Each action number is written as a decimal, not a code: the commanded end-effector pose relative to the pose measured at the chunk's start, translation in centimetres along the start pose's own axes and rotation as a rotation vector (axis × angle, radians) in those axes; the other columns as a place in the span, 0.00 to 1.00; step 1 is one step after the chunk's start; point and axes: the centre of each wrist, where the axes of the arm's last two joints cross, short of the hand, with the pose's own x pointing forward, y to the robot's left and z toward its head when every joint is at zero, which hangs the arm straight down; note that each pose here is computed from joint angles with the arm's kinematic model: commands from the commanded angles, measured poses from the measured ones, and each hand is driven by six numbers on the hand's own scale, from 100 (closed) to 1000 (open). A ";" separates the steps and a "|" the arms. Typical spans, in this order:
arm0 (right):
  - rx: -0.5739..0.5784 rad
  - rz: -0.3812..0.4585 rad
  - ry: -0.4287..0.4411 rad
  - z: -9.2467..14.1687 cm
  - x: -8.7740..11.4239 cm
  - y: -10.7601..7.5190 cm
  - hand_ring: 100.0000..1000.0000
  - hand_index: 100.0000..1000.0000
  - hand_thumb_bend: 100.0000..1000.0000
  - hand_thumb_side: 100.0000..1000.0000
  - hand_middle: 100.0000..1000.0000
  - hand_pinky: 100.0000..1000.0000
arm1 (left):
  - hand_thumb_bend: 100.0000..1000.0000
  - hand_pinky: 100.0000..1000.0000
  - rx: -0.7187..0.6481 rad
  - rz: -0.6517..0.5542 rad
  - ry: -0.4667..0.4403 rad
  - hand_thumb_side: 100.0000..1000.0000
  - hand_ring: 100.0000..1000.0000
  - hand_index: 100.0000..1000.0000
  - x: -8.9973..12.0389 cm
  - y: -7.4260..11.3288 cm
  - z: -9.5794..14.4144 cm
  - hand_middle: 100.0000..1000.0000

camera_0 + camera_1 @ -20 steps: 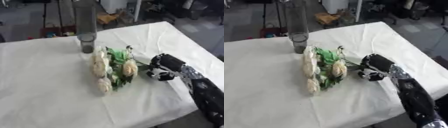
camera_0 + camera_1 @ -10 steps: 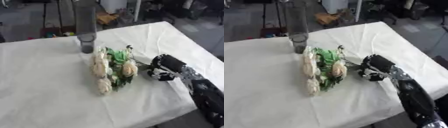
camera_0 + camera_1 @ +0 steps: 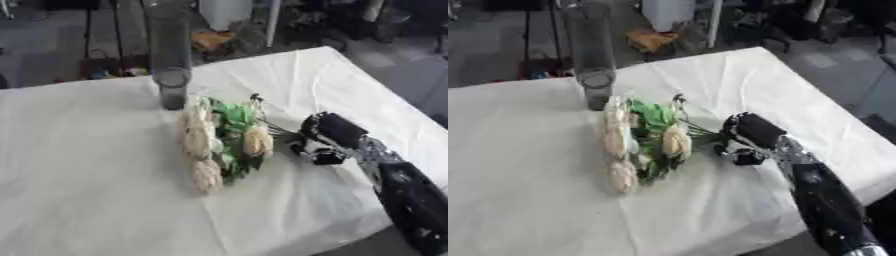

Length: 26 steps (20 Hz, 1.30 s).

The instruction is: Arrange flowers into the vase.

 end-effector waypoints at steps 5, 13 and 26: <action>-0.093 0.006 -0.036 -0.2 -1.3 -2.4 0.11 0.35 0.30 0.08 0.12 0.27 | 0.73 0.55 -0.004 -0.007 -0.021 0.77 0.59 0.79 0.5 0.2 -0.4 0.72; -0.136 0.008 -0.053 -0.9 -1.9 -5.1 0.26 0.48 0.32 0.08 0.24 0.39 | 0.73 0.55 -0.007 -0.010 -0.020 0.77 0.60 0.79 0.5 0.3 -0.4 0.72; -0.053 0.037 -0.082 -1.8 -1.6 -6.0 0.51 0.66 0.28 0.04 0.47 0.57 | 0.73 0.55 -0.007 -0.013 -0.017 0.77 0.60 0.79 0.5 0.4 -0.3 0.72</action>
